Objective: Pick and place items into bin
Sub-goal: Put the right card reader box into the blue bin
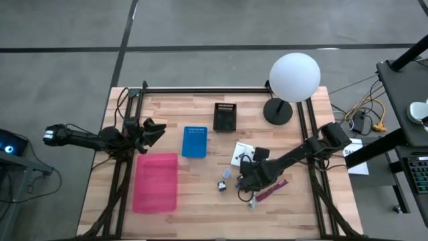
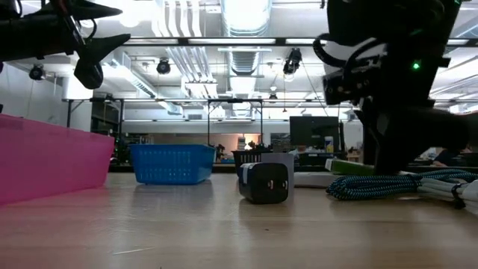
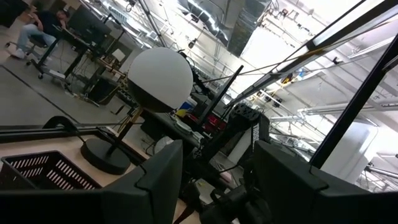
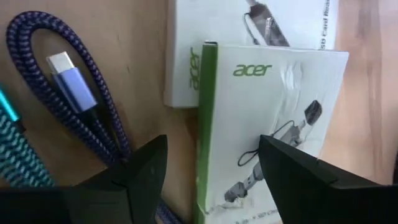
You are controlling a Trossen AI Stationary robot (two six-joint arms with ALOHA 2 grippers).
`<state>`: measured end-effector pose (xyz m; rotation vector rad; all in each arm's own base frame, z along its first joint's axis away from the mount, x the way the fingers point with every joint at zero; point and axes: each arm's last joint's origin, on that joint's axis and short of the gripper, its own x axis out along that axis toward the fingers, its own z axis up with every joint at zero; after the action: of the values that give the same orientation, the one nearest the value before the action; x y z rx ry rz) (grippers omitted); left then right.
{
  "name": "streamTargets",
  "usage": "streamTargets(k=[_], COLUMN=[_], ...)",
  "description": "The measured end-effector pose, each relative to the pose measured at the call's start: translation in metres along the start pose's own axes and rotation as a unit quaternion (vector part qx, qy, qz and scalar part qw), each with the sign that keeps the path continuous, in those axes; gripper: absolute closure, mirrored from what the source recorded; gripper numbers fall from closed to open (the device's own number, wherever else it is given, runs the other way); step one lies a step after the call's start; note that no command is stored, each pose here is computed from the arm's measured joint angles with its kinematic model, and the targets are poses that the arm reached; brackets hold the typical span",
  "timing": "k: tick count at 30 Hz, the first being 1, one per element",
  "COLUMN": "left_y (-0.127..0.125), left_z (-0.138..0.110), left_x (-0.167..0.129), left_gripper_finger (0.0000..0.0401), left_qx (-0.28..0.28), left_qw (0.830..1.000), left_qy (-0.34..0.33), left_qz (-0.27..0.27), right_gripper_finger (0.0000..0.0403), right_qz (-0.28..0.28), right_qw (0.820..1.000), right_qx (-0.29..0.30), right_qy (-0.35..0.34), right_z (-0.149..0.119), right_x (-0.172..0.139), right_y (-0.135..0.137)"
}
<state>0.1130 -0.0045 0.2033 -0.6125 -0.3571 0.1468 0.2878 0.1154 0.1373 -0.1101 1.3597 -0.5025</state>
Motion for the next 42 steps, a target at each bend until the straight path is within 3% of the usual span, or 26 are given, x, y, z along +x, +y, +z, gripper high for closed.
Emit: streamTargets(k=[15,31,42], left_y=[0.0,0.0,0.0], left_z=[0.0,0.0,0.0], left_x=[0.0,0.0,0.0], left_gripper_finger=[0.0218,0.0218,0.0218], left_qx=[-0.001,0.0,-0.001], left_qw=[1.0,1.0,1.0], left_qy=[-0.001,0.0,-0.001], left_qz=[-0.001,0.0,0.0], right_gripper_finger=[0.0174,0.0303,0.0336], right_qz=[-0.042,-0.052,-0.034], right_qw=[0.999,0.998,0.999], right_qx=[0.002,0.002,0.011], right_qy=[-0.035,-0.04,-0.038], right_z=[-0.009,-0.014,-0.005], right_x=[0.015,0.02,0.011], right_y=[-0.003,-0.005,-0.003])
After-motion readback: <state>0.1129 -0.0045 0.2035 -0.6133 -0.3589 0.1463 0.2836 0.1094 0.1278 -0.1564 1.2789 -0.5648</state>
